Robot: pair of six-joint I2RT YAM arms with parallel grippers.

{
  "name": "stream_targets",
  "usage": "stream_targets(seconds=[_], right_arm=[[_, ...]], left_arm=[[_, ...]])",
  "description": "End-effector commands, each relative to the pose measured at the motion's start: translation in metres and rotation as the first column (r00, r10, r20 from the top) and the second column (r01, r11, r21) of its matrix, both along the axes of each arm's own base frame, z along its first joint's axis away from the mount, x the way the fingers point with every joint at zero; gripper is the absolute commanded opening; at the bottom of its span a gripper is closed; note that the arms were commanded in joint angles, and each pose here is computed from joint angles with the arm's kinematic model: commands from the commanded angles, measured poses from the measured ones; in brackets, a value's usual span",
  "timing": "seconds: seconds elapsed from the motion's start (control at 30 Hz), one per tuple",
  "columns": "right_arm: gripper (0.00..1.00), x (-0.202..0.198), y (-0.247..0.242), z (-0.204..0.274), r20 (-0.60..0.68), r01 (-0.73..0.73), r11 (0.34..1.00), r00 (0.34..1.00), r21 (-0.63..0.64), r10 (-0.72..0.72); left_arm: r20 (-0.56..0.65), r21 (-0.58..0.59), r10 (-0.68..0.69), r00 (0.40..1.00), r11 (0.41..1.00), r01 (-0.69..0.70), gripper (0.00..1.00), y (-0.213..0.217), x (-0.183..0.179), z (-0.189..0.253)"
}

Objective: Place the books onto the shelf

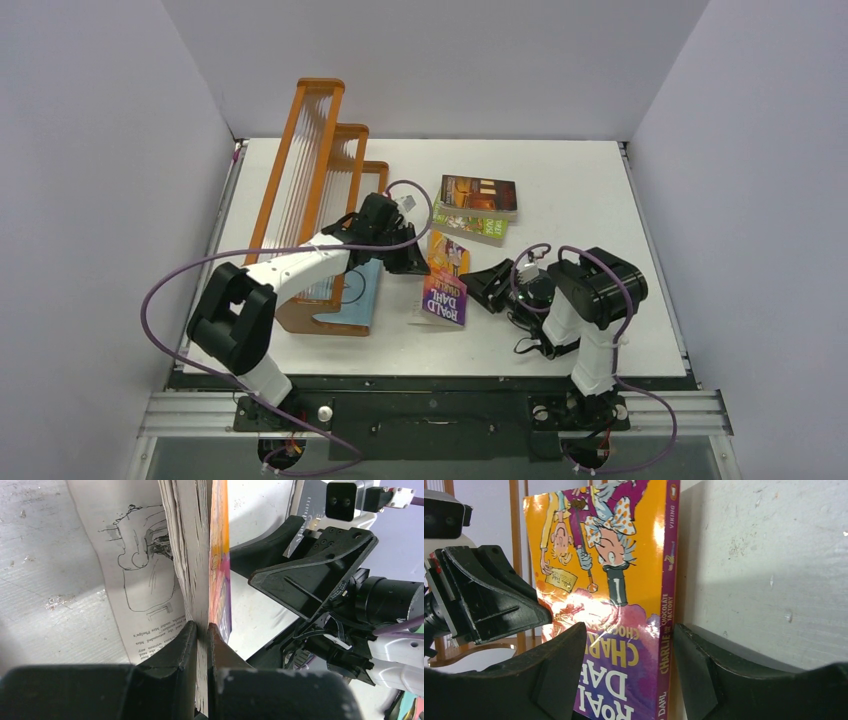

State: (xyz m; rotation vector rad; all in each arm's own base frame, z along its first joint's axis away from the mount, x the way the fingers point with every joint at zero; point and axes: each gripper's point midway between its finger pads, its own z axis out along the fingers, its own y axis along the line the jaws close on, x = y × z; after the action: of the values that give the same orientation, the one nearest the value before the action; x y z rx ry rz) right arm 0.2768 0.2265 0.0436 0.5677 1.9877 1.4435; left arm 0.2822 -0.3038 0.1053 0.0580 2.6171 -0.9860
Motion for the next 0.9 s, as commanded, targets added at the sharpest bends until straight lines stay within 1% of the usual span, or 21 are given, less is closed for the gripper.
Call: stream_targets(seconds=[0.0,0.17,0.3,0.37,0.4,0.47,0.53,0.63,0.73,0.8,0.87], right_arm=[[0.61,-0.026,-0.005,-0.036,-0.114,-0.044,0.996,0.993,-0.078,0.035],[0.62,-0.024,-0.001,-0.028,-0.098,-0.051,0.998,0.994,-0.044,0.046],[0.61,-0.022,0.004,-0.01,-0.046,-0.063,0.998,0.997,0.02,0.063],[0.56,-0.021,0.007,-0.001,-0.022,-0.074,0.996,0.997,0.044,0.075],[0.49,-0.021,0.008,0.004,-0.004,-0.079,0.996,0.997,0.049,0.079],[0.43,-0.021,0.01,0.014,0.029,-0.091,0.994,0.996,0.059,0.089],[0.42,-0.022,0.014,0.025,0.062,-0.122,0.99,0.991,0.074,0.118],[0.46,-0.029,0.022,0.04,0.105,-0.193,0.977,0.977,0.095,0.183],[0.54,-0.037,0.031,0.058,0.165,-0.269,0.957,0.954,0.111,0.249],[0.56,-0.039,0.037,0.066,0.193,-0.299,0.947,0.942,0.116,0.273],[0.54,-0.038,0.039,0.07,0.2,-0.297,0.947,0.942,0.121,0.269]], left_arm=[[0.092,-0.147,-0.03,0.995,0.988,0.044,0.0,-0.012,0.003,0.051],[0.103,-0.216,-0.051,0.993,0.974,0.072,0.0,-0.012,0.0,0.067],[0.113,-0.211,-0.072,0.991,0.973,0.094,0.0,-0.011,-0.003,0.07],[0.106,-0.2,-0.079,0.991,0.975,0.099,0.0,-0.01,-0.005,0.066],[0.101,-0.195,-0.08,0.992,0.976,0.099,0.0,-0.009,-0.005,0.064],[0.088,-0.184,-0.086,0.992,0.978,0.101,0.0,-0.008,-0.006,0.057],[0.074,-0.181,-0.093,0.993,0.978,0.105,0.0,-0.008,-0.008,0.051],[0.068,-0.181,-0.092,0.993,0.978,0.103,0.0,-0.009,-0.008,0.046],[0.064,-0.178,-0.092,0.994,0.979,0.102,0.0,-0.009,-0.008,0.043],[0.062,-0.178,-0.095,0.994,0.978,0.104,0.0,-0.009,-0.008,0.041],[0.06,-0.178,-0.095,0.994,0.978,0.104,0.0,-0.009,-0.008,0.04]])
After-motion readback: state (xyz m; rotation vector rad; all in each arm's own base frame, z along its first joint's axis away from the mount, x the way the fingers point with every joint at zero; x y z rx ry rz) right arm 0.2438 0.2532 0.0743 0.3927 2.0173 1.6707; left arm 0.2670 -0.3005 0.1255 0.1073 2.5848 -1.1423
